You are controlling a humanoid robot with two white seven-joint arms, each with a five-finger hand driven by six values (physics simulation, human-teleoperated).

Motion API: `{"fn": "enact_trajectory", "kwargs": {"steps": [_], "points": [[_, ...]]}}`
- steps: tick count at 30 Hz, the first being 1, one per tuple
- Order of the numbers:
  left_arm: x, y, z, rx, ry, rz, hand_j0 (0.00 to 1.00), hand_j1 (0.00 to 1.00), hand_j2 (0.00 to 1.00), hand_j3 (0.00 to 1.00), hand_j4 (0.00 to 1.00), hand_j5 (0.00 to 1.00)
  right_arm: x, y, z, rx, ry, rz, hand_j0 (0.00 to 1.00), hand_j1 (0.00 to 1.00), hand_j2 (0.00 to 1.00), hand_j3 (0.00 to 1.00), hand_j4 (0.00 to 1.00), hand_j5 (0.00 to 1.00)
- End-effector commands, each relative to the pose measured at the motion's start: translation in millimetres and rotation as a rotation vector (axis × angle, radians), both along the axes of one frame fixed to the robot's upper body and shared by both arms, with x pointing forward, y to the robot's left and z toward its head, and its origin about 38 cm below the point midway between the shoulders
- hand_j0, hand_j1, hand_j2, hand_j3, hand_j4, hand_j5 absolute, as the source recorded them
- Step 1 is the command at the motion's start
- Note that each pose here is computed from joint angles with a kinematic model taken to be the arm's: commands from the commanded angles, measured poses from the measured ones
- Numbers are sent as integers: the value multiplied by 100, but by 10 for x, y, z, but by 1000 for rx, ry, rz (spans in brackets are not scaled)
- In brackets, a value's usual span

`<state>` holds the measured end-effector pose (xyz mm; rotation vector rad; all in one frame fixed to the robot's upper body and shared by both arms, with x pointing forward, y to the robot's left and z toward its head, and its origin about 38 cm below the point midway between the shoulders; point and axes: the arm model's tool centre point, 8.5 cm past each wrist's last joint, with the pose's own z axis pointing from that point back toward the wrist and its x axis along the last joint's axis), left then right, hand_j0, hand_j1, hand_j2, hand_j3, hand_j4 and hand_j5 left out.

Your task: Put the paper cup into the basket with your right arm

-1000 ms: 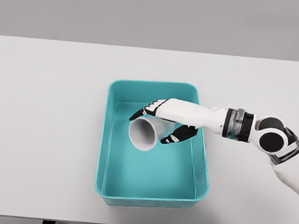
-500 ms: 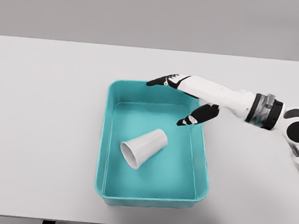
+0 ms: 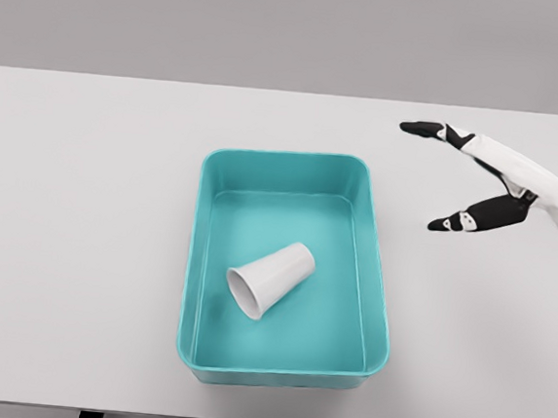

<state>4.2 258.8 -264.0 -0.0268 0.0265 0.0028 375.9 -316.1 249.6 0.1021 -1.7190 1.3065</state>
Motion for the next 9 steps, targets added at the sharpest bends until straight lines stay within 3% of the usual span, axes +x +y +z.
{"fn": "enact_trajectory", "kwargs": {"steps": [1,9], "points": [[-6,1,0,1,2,1,100,100,100,100,100,100,-2,-88,74,7,-15,-21,100,100,100,100,100,100],[-1,0,0,0,0,-2,100,100,100,100,100,100,-37,-168,46,12,-9,-44,100,100,100,100,100,100]]}}
